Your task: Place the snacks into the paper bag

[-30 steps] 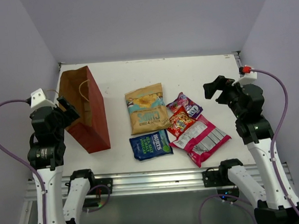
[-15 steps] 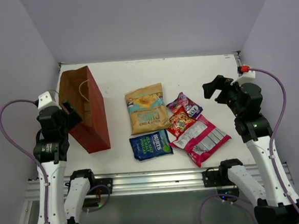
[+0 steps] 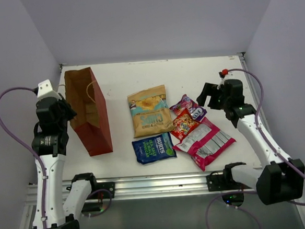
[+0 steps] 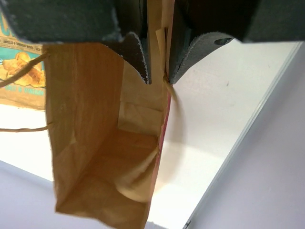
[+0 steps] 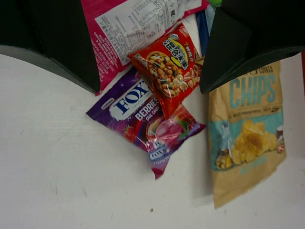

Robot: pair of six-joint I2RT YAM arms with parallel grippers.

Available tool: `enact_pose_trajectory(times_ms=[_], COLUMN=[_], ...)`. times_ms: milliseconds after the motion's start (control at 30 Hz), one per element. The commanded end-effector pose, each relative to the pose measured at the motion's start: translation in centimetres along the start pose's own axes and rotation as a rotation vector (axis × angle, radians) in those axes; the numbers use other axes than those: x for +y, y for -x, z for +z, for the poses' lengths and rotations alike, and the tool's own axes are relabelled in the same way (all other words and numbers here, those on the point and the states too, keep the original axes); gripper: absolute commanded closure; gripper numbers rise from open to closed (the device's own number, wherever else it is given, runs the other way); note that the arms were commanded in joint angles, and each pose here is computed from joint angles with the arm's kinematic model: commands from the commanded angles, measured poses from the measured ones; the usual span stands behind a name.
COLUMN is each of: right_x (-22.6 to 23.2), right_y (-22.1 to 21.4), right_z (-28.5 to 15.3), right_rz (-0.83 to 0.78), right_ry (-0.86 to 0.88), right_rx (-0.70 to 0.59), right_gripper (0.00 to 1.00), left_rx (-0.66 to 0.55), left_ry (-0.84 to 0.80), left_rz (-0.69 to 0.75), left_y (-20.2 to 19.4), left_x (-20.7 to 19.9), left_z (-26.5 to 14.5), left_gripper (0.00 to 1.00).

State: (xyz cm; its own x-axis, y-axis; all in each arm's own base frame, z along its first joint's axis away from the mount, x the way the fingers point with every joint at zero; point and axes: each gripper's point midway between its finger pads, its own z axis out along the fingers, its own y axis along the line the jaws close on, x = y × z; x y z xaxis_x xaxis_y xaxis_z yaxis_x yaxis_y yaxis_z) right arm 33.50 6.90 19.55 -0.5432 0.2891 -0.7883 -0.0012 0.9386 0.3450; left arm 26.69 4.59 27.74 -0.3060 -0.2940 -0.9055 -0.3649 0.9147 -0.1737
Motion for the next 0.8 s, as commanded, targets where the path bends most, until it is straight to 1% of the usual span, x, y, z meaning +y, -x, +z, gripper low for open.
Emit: enact_pose_trajectory(times_ms=[0,33,133,267,333,533,567,633,767], right_x=[1.3,1.5,4.1,6.2,7.2,8.1,8.2,8.1,8.4], right_y=[-1.1,-2.0,-3.6,-6.1,-6.9,-7.5,-7.6,-7.8,-8.2], right_z=[1.6,2.5,3.7,6.0,6.4,7.0,7.0,7.1,7.3], right_rz=[-0.024,-0.023,-0.045,-0.087,-0.088,-0.101,-0.102,-0.103,-0.103], right_ry=[0.094,0.113,0.210,0.226,0.242,0.253,0.255,0.255,0.265], right_rx=[0.023,0.059,0.109,0.196,0.219,0.233,0.233,0.240,0.252], right_gripper=[0.11,0.11,0.12,0.13,0.15,0.15,0.15,0.15,0.15], left_rx=[-0.128,-0.121,-0.099,-0.088,-0.077,-0.049,-0.044,-0.035,-0.034], left_ry=[-0.090,-0.091,-0.104,-0.090,-0.067,-0.002,-0.015,0.003,0.057], left_rz=[0.042,0.049,0.071,0.078,0.081,0.083,0.094,0.093,0.091], left_y=[4.8,4.8,3.9,2.9,2.5,1.4,1.1,0.7,0.4], left_x=[-2.3,-2.5,-2.9,-2.6,-2.2,-1.0,-1.5,-1.1,-0.1], left_z=[-0.6,-0.2,0.4,0.6,0.6,0.9,0.8,0.9,0.9], left_gripper=[0.75,0.75,0.75,0.75,0.75,0.75,0.75,0.75,0.73])
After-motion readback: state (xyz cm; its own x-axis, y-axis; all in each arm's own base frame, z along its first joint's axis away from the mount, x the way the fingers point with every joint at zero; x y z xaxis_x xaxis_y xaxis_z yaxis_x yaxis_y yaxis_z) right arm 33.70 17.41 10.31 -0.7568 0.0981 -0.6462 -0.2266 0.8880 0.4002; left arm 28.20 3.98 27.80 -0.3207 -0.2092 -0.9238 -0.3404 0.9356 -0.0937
